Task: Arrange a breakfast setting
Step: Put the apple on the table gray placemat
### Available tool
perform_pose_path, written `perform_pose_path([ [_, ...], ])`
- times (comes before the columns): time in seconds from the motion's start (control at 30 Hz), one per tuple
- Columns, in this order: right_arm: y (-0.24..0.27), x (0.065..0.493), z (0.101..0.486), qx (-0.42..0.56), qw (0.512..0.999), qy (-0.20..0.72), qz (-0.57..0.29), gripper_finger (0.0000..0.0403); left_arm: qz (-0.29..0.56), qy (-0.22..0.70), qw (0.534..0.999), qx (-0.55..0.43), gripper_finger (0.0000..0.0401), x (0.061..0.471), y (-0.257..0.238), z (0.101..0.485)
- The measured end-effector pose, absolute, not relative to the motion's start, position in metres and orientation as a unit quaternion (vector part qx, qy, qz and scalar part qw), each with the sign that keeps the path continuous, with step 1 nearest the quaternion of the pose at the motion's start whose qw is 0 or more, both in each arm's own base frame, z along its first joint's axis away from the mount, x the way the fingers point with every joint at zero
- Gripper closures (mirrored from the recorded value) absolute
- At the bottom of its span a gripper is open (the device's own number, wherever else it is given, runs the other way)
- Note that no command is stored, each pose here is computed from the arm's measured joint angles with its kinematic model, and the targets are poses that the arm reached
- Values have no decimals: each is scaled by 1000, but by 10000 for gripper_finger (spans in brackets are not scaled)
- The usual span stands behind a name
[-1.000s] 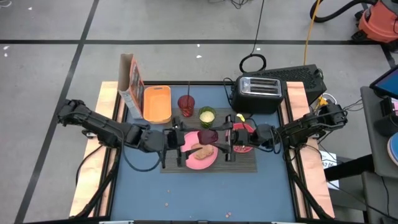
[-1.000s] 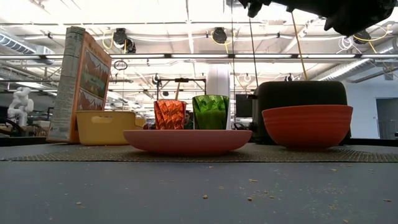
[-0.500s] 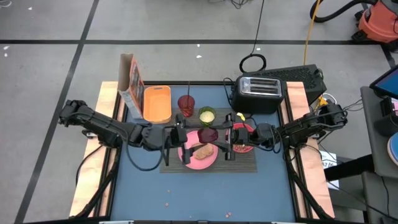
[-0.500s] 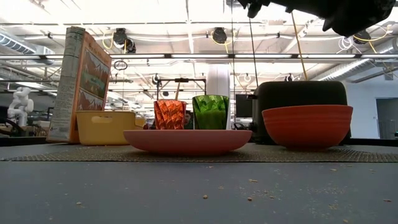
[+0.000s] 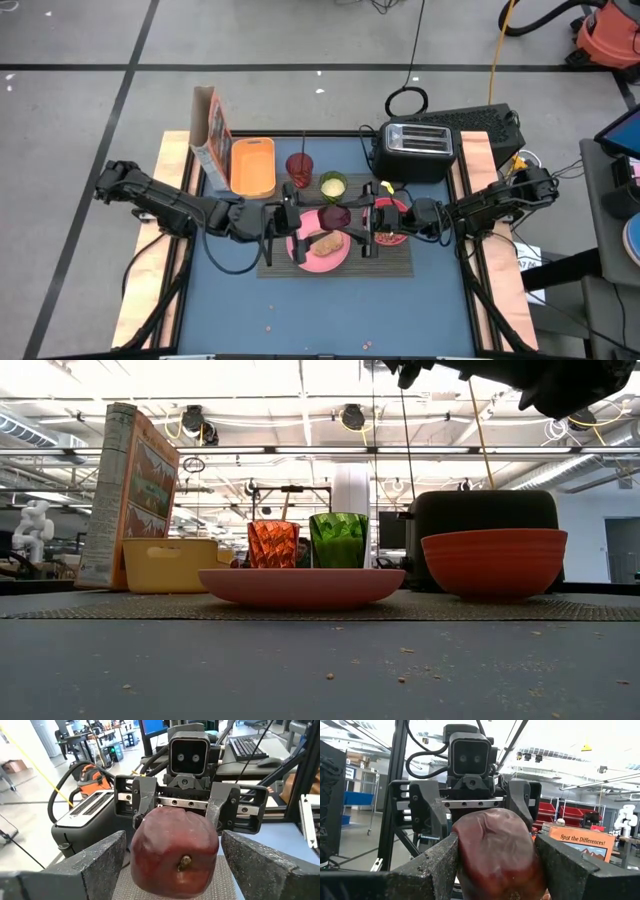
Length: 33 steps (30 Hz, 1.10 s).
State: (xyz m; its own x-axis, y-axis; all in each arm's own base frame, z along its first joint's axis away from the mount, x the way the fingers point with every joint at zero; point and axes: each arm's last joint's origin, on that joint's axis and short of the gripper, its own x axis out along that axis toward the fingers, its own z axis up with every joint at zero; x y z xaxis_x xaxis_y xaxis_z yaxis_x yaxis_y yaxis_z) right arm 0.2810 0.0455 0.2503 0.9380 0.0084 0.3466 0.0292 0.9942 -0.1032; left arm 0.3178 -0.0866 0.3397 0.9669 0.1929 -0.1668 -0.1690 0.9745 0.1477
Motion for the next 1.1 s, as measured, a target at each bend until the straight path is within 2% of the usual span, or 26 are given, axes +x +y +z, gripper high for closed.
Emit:
perform_pose_path([
  [0.13, 46, 281, 250, -53, 983, -176, -5, 169, 90, 92, 988, 79, 93, 318, -87, 340],
  [0.33, 46, 281, 250, -52, 983, -176, -5, 169, 94, 92, 988, 75, 176, 318, -85, 340],
  [0.43, 46, 281, 250, -52, 983, -176, -5, 169, 95, 92, 988, 74, 204, 318, -85, 340],
  [1.1, 46, 282, 249, -55, 984, -170, -5, 165, 95, 93, 988, 74, 195, 318, -85, 340],
])
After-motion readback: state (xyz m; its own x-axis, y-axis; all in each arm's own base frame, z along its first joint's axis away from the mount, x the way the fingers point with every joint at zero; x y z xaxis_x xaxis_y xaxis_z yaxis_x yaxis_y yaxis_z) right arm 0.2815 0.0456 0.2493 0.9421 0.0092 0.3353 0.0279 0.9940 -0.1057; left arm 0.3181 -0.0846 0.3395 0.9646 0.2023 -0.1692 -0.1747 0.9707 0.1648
